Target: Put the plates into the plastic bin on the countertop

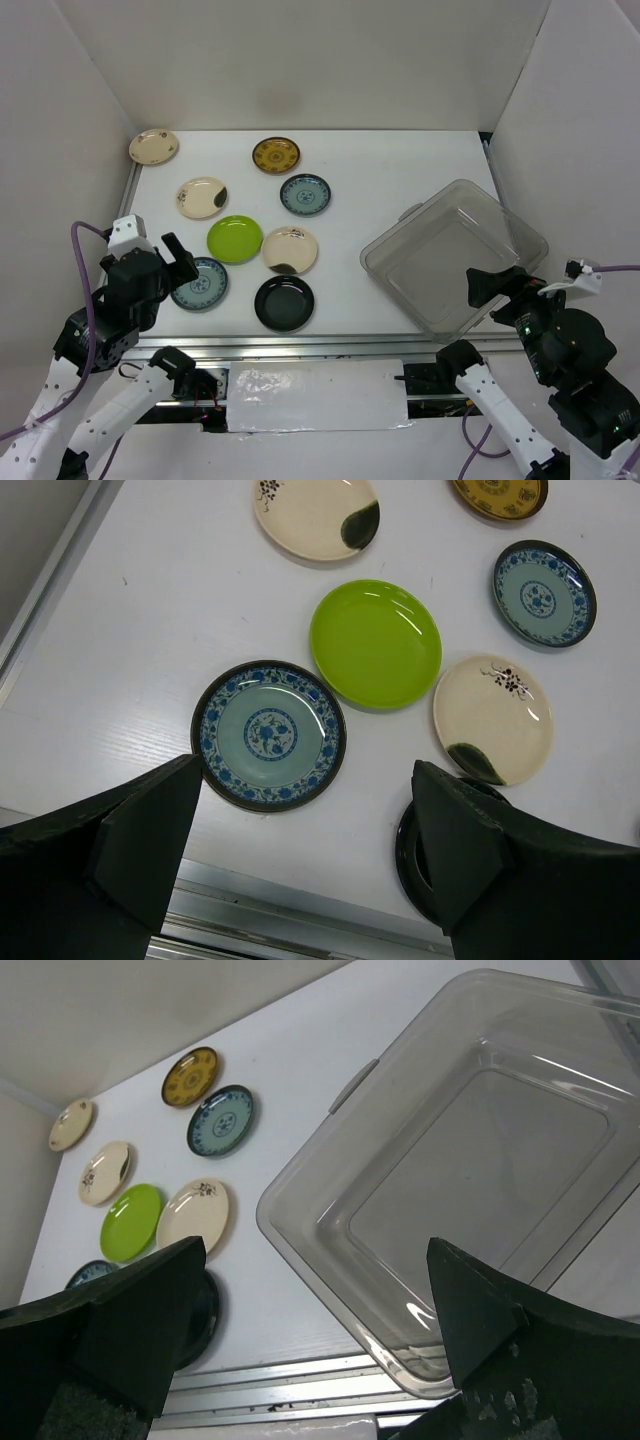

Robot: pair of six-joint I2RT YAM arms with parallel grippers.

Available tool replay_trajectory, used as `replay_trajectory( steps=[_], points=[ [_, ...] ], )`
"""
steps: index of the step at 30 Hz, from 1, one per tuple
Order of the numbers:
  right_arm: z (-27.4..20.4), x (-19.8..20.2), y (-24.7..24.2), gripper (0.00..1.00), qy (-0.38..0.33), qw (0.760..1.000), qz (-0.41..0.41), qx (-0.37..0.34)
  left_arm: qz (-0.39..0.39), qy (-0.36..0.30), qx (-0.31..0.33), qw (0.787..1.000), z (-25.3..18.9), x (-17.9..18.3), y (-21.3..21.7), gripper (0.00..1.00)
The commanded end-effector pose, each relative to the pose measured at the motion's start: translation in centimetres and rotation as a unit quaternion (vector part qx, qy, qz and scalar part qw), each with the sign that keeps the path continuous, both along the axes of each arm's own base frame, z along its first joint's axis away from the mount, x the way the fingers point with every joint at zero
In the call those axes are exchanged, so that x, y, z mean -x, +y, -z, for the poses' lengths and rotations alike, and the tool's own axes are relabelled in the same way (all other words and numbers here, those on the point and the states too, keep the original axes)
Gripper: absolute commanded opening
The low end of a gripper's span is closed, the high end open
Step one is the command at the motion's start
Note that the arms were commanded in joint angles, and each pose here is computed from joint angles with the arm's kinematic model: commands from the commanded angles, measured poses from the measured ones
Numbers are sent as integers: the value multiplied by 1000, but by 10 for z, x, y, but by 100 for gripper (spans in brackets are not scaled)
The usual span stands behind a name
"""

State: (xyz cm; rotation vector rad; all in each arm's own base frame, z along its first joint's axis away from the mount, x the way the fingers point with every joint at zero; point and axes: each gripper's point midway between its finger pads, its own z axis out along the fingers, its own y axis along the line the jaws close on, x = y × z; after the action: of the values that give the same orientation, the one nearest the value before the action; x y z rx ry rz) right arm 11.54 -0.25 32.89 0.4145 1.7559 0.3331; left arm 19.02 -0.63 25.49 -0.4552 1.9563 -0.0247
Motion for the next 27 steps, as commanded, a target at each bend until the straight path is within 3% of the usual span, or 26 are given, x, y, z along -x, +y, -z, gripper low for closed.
replay_trajectory(
  steps=[1,14,17,20,21,24,27],
  points=[
    [-10,6,-10,100,-23,1000,19,-4,-8,-23,11,1000,-12,-3,1,99],
    [-18,15,-9,100,-45,999,4,-10,10,-27,8,1000,-17,-2,-3,99],
    [-21,16,7,100,-58,997,-37,-28,66,-53,63,994,-38,-9,-32,99],
    [-29,23,44,100,-101,983,-139,-59,101,-96,137,981,-64,-30,-65,99],
    [-41,32,60,100,-133,970,-188,-80,79,-100,144,981,-66,-49,-68,99],
    [-41,34,91,100,-143,948,-261,-112,-52,-97,140,984,-64,-100,-39,99],
    [-30,30,117,100,-125,931,-319,-124,-95,-73,199,973,-47,-161,-12,99]
  ],
)
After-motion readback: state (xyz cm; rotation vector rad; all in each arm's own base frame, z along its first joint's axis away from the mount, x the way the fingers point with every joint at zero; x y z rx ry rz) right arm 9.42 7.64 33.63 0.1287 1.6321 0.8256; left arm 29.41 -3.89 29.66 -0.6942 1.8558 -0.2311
